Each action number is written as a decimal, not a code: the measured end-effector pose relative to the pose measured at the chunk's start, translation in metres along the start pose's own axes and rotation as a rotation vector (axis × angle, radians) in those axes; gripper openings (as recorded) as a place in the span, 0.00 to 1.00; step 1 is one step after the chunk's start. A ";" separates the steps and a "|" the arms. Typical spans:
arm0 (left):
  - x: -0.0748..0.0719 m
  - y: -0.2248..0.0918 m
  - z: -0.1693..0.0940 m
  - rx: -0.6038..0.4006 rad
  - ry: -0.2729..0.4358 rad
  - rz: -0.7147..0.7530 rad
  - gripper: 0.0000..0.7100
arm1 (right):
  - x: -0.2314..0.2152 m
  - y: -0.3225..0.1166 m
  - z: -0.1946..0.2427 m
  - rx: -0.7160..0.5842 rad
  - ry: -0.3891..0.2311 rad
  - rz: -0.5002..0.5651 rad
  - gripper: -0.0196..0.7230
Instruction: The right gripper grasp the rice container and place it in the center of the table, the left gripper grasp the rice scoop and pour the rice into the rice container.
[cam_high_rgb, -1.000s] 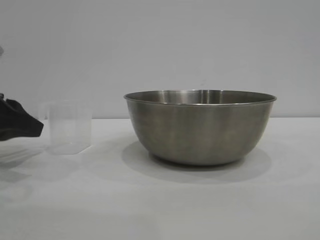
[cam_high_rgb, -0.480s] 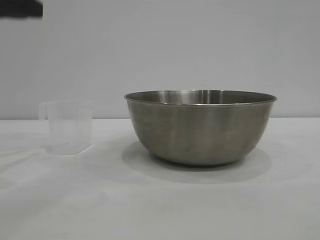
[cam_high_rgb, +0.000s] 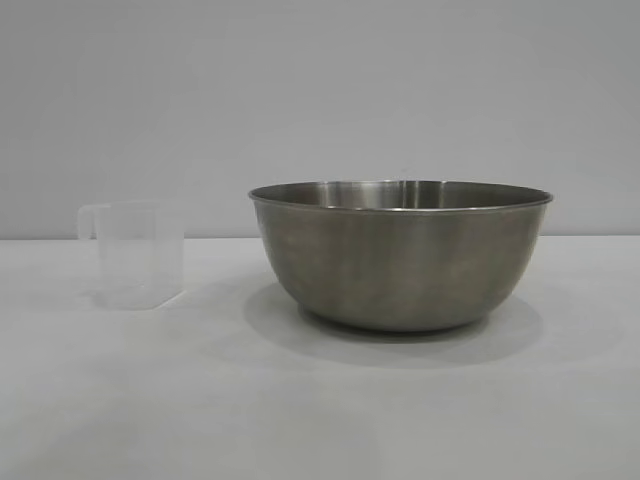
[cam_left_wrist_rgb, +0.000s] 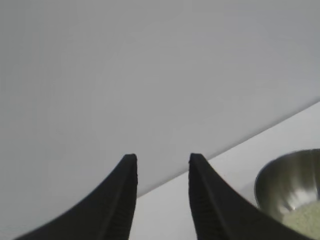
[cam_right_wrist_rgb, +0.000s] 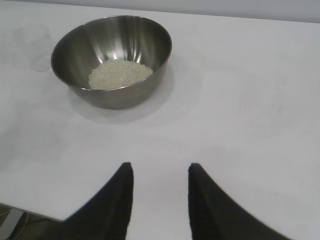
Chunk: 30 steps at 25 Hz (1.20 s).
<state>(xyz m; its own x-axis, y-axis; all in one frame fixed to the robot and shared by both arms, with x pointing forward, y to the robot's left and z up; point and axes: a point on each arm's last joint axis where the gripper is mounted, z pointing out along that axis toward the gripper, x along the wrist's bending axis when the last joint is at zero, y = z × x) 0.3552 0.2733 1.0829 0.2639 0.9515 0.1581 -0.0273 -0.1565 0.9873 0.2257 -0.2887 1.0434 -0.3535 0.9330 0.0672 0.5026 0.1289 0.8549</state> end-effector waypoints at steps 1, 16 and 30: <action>-0.001 0.002 -0.005 -0.009 -0.002 -0.002 0.29 | 0.000 0.000 0.000 0.000 0.000 0.000 0.37; -0.030 0.008 -0.034 -0.042 -0.277 -0.125 0.29 | 0.000 0.000 0.000 0.000 0.003 0.003 0.37; 0.005 0.023 -0.034 -0.099 0.132 0.482 0.29 | 0.000 0.000 0.000 0.000 0.003 0.003 0.37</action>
<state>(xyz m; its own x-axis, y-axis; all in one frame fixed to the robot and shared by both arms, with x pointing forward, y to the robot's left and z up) 0.3233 0.2835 1.1072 0.0753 0.8039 0.5900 -0.2087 -0.5659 0.7977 0.2256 -0.2884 1.0435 -0.3545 0.9323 0.0720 0.5036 0.1255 0.8548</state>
